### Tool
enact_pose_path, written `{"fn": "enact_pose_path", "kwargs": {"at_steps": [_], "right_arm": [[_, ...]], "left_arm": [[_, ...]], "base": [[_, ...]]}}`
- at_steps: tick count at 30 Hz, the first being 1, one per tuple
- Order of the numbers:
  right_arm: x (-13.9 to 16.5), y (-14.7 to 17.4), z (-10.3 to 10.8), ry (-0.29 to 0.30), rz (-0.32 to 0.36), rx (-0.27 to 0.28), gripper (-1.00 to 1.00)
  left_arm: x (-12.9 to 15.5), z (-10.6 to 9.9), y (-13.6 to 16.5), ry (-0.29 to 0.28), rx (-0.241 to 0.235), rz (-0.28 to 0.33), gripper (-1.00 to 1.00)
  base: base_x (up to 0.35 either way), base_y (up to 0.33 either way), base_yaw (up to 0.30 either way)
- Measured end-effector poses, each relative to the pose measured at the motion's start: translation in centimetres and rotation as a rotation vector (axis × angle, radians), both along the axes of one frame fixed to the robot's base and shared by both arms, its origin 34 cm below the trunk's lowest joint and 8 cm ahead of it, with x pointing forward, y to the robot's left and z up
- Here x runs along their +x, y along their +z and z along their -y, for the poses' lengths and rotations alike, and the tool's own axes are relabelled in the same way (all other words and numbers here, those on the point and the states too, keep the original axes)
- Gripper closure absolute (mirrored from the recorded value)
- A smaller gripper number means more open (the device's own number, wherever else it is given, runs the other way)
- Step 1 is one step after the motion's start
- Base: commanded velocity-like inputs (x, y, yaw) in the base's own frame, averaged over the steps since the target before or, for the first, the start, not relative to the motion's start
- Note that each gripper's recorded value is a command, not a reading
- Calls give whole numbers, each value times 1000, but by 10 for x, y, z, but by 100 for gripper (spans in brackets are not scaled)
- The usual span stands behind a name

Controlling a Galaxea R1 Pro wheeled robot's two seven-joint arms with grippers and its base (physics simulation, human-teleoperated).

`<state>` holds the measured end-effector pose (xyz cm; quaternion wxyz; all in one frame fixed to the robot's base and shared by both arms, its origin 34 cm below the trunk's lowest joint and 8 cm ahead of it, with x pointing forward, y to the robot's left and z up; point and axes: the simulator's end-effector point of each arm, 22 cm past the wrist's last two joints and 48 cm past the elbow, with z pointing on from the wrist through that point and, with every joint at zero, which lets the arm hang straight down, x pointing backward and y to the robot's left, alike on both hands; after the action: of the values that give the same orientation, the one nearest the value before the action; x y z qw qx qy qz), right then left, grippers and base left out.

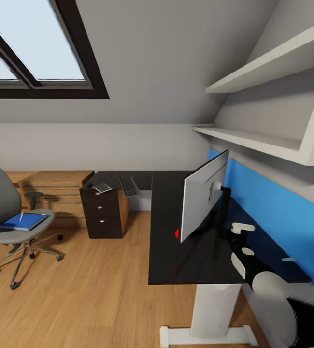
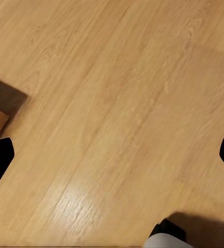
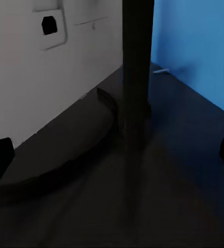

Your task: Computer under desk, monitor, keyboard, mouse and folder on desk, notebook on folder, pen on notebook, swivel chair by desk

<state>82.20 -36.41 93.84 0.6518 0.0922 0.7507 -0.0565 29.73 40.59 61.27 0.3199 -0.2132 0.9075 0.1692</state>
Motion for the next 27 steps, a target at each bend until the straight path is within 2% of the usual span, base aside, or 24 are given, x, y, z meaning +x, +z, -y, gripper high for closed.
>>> {"fn": "enact_pose_path", "kwargs": {"at_steps": [3,6,9,12,14,17,22,27], "right_arm": [[1,0,-4,4,-5,4,-100],[5,1,-18,18,-30,21,-100],[9,6,-32,28,-85,44,-100],[0,5,-31,16,-146,58,-100],[-9,5,-31,7,-177,62,-100],[-42,18,-37,-20,-204,84,-100],[-89,43,-29,-82,-194,98,-100],[-104,52,-25,-102,-191,103,-100]], "left_arm": [[-1,0,0,0,0,-1,-100],[-1,0,0,-1,0,-1,-100],[-1,1,0,-1,-1,0,-100],[-1,1,0,-1,-1,0,-100],[-1,2,0,-1,-1,0,-100],[-1,2,-1,-1,-2,-1,-100],[-1,2,-1,-2,-2,-2,-100],[-1,2,-1,-3,-2,-2,-100]], "base": [[-85,18,0],[-35,7,0],[-13,3,0],[-5,1,0],[-3,1,0],[-1,0,0],[0,0,0],[0,1,0]]}}
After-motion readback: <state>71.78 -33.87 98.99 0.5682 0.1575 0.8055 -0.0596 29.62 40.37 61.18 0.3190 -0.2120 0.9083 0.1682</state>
